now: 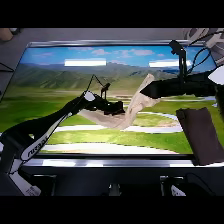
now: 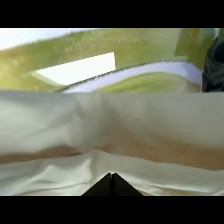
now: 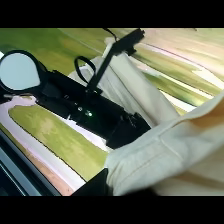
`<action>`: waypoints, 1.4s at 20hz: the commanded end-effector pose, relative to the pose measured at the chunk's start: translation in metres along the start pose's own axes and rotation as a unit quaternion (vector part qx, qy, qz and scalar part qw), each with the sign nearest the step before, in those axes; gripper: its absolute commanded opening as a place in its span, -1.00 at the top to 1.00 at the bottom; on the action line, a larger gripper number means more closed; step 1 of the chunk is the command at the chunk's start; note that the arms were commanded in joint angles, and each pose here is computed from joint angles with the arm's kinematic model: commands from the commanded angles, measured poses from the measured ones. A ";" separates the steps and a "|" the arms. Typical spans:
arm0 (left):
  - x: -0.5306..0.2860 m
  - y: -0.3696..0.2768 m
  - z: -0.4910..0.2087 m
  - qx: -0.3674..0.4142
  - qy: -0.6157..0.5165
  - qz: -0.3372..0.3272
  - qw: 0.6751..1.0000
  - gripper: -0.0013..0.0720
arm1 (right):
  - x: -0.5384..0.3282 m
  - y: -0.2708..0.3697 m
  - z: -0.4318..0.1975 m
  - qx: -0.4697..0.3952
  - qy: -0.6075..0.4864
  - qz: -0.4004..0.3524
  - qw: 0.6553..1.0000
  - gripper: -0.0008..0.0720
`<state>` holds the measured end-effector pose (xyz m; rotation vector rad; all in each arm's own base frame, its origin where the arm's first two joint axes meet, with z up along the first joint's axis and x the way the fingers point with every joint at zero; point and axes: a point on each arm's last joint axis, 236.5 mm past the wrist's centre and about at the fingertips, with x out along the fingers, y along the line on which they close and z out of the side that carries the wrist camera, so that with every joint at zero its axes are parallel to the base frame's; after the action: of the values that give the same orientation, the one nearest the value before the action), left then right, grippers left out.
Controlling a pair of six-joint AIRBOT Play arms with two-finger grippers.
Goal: Fold the shirts.
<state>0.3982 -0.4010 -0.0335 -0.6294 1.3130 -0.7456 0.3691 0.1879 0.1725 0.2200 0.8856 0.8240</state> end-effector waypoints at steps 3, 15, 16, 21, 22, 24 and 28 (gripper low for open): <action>-0.182 0.032 0.090 0.079 -0.161 0.138 0.974 0.90 | 0.095 0.017 0.023 0.020 -0.035 0.023 0.999 0.92; -0.448 -0.024 0.031 0.163 -0.335 0.281 0.885 0.89 | 0.234 0.038 -0.023 0.125 -0.007 0.232 0.965 -0.92; -0.450 -0.022 0.031 0.163 -0.335 0.288 0.882 0.89 | 0.216 0.024 -0.026 0.107 0.007 0.232 0.967 -0.92; -0.438 -0.005 0.030 0.155 -0.316 0.294 0.889 0.89 | 0.132 -0.096 -0.120 0.111 0.228 0.042 0.966 -0.92; -0.433 0.001 0.028 0.151 -0.309 0.295 0.891 0.89 | 0.116 -0.118 -0.152 0.124 0.294 -0.020 0.947 -0.92; -0.424 0.011 0.025 0.144 -0.297 0.297 0.896 0.89 | 0.114 -0.122 -0.178 0.136 0.331 -0.037 0.933 -0.92; -0.410 0.006 0.021 0.152 -0.284 0.289 0.902 0.89 | 0.169 -0.105 -0.176 0.180 0.257 -0.014 0.949 -0.92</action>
<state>0.3845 -0.0685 0.2227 -0.1586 0.7339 -0.2114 0.3520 0.2055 -0.0690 0.2762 1.5286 0.7840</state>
